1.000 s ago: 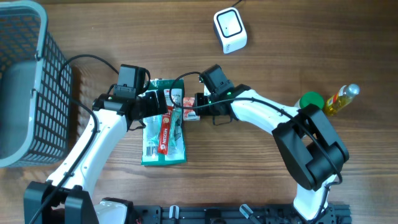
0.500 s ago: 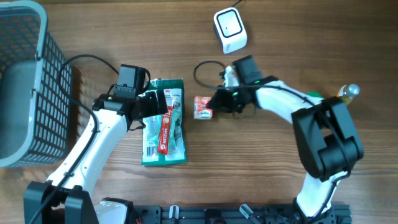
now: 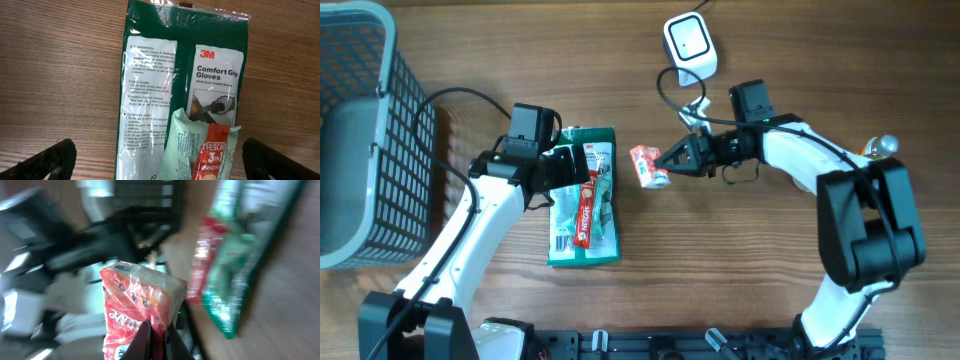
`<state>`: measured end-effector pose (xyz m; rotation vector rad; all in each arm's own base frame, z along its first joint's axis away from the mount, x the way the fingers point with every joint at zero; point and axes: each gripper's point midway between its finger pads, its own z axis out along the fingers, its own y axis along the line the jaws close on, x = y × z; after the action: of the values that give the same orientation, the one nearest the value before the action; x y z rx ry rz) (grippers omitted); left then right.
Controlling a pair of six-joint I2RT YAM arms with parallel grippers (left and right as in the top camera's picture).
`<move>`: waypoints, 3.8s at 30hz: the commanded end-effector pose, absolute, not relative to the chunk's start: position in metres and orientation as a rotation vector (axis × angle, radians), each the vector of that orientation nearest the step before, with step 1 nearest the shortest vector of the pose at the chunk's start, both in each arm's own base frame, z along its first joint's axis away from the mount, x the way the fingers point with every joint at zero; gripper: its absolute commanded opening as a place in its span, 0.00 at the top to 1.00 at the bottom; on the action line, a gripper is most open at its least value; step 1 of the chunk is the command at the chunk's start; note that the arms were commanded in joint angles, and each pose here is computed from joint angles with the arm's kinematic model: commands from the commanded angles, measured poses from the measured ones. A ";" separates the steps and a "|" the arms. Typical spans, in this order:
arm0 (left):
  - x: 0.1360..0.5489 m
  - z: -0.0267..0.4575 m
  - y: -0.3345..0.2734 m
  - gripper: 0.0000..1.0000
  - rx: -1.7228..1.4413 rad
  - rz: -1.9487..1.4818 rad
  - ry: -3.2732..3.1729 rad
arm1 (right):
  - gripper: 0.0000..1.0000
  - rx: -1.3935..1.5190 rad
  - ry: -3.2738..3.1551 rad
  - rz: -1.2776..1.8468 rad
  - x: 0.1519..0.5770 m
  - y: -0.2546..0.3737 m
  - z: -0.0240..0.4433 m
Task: Scan the item barcode
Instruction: 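Grasp the tissue pack and pull it rightward with the right gripper, then lift the tissue pack up to the white scanner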
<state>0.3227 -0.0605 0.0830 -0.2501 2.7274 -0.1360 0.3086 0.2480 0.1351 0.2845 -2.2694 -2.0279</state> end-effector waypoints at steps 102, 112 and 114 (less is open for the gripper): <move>0.328 0.093 -0.059 0.00 -0.270 -0.138 2.693 | 0.96 1.362 -3.524 1.652 0.585 0.188 0.163; 0.328 0.093 -0.059 0.00 -0.270 -0.138 2.693 | 0.96 1.309 -3.527 1.625 0.596 0.174 0.132; 0.328 0.093 -0.059 0.00 -0.270 -0.138 2.693 | 0.96 1.322 -3.523 1.611 0.596 0.175 0.126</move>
<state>0.3227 -0.0605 0.0830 -0.2501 2.7274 -0.1360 0.5954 0.1712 0.1388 1.3047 -3.5477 1.6076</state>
